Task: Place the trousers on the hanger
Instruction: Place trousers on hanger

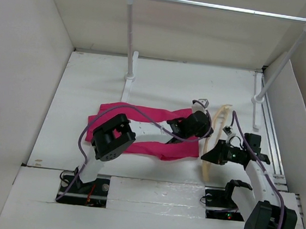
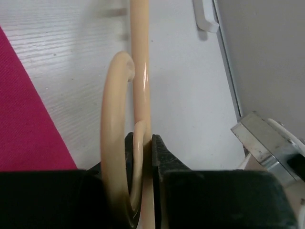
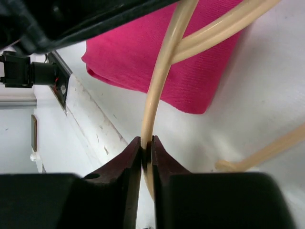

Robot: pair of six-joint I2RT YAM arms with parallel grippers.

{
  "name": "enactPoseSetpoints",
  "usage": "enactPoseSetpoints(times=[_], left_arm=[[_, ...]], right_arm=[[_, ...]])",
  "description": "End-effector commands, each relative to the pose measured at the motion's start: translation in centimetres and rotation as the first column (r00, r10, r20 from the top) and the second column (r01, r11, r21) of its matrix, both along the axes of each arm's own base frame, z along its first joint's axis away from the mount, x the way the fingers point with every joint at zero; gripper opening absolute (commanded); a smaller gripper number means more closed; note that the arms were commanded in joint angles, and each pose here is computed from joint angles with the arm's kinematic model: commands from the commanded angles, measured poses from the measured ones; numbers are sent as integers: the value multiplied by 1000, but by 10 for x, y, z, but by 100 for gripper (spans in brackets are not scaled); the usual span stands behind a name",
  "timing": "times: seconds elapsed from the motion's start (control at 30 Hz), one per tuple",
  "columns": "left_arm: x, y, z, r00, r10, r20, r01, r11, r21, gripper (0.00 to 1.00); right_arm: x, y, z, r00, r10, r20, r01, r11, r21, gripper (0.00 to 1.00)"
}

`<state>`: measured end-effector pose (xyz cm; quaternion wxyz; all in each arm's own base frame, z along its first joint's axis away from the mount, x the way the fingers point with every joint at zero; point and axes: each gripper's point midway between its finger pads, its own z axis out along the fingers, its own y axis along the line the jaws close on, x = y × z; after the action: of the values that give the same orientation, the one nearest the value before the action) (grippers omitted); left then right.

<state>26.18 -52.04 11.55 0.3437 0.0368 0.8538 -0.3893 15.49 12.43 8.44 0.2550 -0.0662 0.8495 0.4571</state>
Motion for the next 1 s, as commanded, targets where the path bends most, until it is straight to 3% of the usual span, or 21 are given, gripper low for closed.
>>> enactPoseSetpoints(times=[0.0, 0.03, 0.13, 0.23, 0.37, 0.4, 0.5, 0.6, 0.63, 0.7, 0.73, 0.77, 0.97], left_arm=[[2, 12, 29, 998, 35, 55, -33, 999, -35, 0], [-1, 19, 26, 998, 45, 44, -43, 998, -34, 0], [-9, 30, 29, 998, 58, 21, -56, 995, -82, 0], [-12, 40, 31, 996, 87, 1, -86, 989, -121, 0], [-9, 49, 30, 990, 140, -14, -140, 981, -136, 0], [-8, 49, 30, 989, 147, -13, -147, 978, -147, 0], [-1, 54, 26, 983, 181, -19, -182, 972, -147, 0], [6, 58, 18, 977, 210, -28, -212, 969, -129, 0], [6, 60, 14, 976, 214, -32, -217, 969, -121, 0], [13, 65, 10, 971, 233, -42, -237, 964, -119, 0], [14, 66, 7, 970, 239, -45, -242, 964, -113, 0], [15, 68, 6, 968, 247, -42, -250, 962, -107, 0], [15, 74, -4, 965, 258, -34, -260, 963, -65, 0]], right_arm=[[4, 1, 15, 998, 19, 62, -19, 1000, -6, 25], [3, -1, 15, 998, 21, 61, -20, 1000, -24, 40], [7, -9, 23, 997, 22, 76, -15, 995, -95, 57], [13, -14, 27, 994, 36, 99, -23, 991, -135, 64], [32, -20, 40, 989, 19, 146, 5, 987, -162, 63], [37, -21, 41, 988, 14, 155, 12, 986, -164, 59], [69, -25, 47, 970, -79, 231, 121, 977, -177, 14], [91, -21, 50, 957, -83, 278, 147, 965, -218, 2], [100, -16, 52, 950, -61, 307, 135, 965, -224, 3], [102, 3, 34, 974, -4, 225, 57, 972, -227, 11], [110, 8, 33, 972, 12, 233, 45, 971, -237, 24], [113, 11, 19, 982, 20, 189, 29, 967, -252, 30], [130, 13, -10, 981, -55, 185, 103, 959, -265, 46]])
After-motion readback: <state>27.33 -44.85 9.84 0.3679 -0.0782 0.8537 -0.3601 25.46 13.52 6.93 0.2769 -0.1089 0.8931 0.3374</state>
